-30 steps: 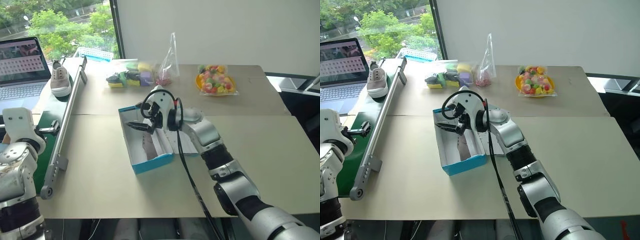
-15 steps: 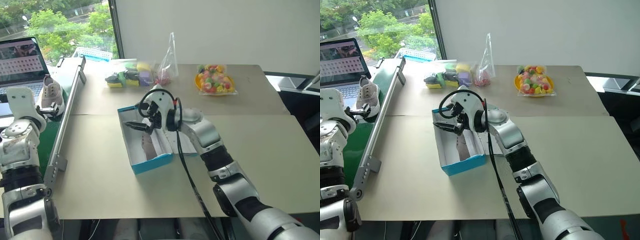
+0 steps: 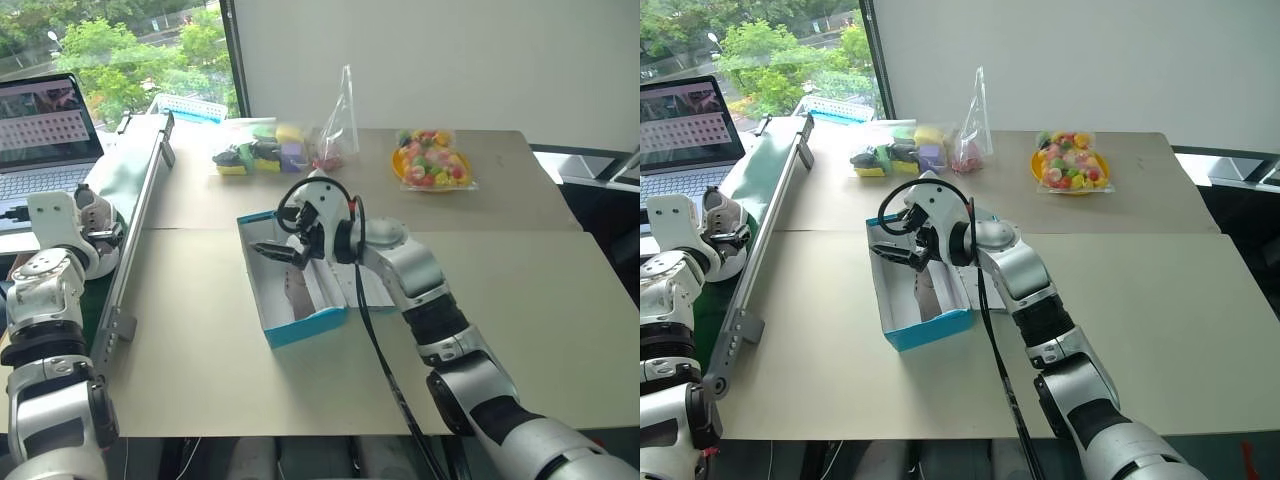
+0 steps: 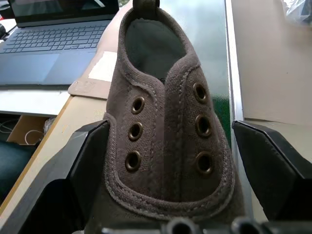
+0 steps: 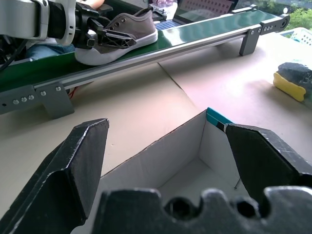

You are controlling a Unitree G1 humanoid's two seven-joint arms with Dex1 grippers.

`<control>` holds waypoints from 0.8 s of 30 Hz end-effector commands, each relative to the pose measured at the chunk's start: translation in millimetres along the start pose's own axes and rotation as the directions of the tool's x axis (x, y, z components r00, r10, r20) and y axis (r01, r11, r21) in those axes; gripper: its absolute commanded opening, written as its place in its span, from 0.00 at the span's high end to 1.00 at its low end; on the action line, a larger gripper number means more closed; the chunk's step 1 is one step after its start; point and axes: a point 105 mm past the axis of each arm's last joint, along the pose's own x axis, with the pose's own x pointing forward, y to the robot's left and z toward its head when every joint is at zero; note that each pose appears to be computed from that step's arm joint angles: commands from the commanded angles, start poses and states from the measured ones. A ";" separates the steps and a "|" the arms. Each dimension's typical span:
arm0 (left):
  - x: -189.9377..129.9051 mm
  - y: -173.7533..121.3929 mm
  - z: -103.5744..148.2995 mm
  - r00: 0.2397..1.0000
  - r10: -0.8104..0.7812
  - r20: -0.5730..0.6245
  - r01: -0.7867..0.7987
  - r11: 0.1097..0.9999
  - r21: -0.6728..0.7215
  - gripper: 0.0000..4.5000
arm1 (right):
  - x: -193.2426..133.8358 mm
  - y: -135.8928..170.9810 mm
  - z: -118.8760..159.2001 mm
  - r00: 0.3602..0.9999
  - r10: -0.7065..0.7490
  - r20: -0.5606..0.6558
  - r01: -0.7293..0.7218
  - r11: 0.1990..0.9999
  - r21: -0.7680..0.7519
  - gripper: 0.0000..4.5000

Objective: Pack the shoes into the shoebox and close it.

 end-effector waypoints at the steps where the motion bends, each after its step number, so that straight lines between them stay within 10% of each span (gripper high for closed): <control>1: -3.9 -4.3 4.5 0.999 -0.026 0.031 0.027 0.999 -0.046 0.42 | -4.5 -1.0 17.9 0.998 -0.004 0.056 0.006 1.000 -0.026 0.00; 9: -12.1 -12.4 27.4 0.991 -0.035 0.127 0.047 0.995 -0.094 0.97 | -3.5 -0.3 15.2 0.999 -0.003 0.042 0.005 1.000 -0.029 0.00; 20: -47.8 -77.4 98.7 0.895 -0.222 0.386 0.250 0.968 -0.021 0.99 | -11.6 -23.6 46.3 0.971 -0.126 0.201 0.074 0.966 0.249 0.00; 24: -77.3 -158.9 90.9 0.809 -0.450 0.379 0.470 0.881 0.044 0.99 | -32.0 -72.9 51.1 0.884 -0.392 0.254 0.177 0.783 0.596 0.00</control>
